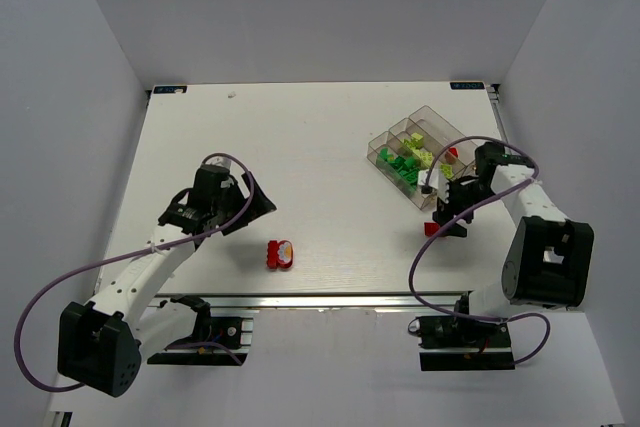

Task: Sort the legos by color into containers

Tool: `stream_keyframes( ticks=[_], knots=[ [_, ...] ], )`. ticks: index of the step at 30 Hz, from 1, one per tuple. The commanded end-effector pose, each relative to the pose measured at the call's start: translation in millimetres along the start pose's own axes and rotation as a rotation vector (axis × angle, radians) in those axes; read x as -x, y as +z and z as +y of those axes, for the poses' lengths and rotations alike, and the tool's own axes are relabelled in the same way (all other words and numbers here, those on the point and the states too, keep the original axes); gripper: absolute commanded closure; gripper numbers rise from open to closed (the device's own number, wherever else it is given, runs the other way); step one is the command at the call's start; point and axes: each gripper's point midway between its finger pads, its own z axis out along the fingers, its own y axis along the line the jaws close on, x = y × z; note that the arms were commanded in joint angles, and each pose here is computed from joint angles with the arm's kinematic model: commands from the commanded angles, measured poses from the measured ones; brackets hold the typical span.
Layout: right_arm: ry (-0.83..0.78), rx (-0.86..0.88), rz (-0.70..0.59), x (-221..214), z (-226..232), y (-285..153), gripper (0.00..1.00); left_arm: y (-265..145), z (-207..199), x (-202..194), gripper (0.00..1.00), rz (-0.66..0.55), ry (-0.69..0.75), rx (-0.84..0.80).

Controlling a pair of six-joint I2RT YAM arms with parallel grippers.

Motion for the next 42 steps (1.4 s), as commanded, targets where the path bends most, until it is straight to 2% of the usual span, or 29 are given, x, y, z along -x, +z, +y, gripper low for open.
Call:
stream_keyframes(
  ticks=[1, 11, 27, 33, 34, 37, 42],
  knots=[
    [-0.041, -0.056, 0.066, -6.8, -15.9, 9.6, 0.17, -3.0, -0.8, -0.3, 0.03, -0.01, 0.004, -0.018],
    [-0.072, -0.085, 0.135, -11.4, -31.3, 35.7, 0.2, -3.1, 2.1, -2.6, 0.03, -0.007, -0.001, -0.01],
    [-0.092, -0.021, 0.186, -26.9, -8.5, 53.7, 0.3, -0.1, 6.3, -7.2, 0.03, 0.004, -0.009, -0.002],
    [-0.095, -0.042, 0.197, -29.1, -15.3, 56.2, 0.44, 2.5, 4.8, -8.0, 0.03, 0.013, -0.033, -0.004],
    [-0.098, -0.039, 0.198, -28.7, -14.8, 55.4, 0.52, 3.0, 5.4, -8.6, 0.03, 0.016, -0.035, -0.001],
    [-0.129, -0.026, 0.182, -23.2, -11.2, 51.5, 0.64, 3.3, 5.3, -10.3, 0.04, 0.021, -0.043, -0.002],
    [-0.199, 0.092, 0.066, 2.8, 25.1, 37.6, 0.69, 4.0, 6.7, -13.5, 0.05, 0.024, -0.056, -0.007]
  ],
)
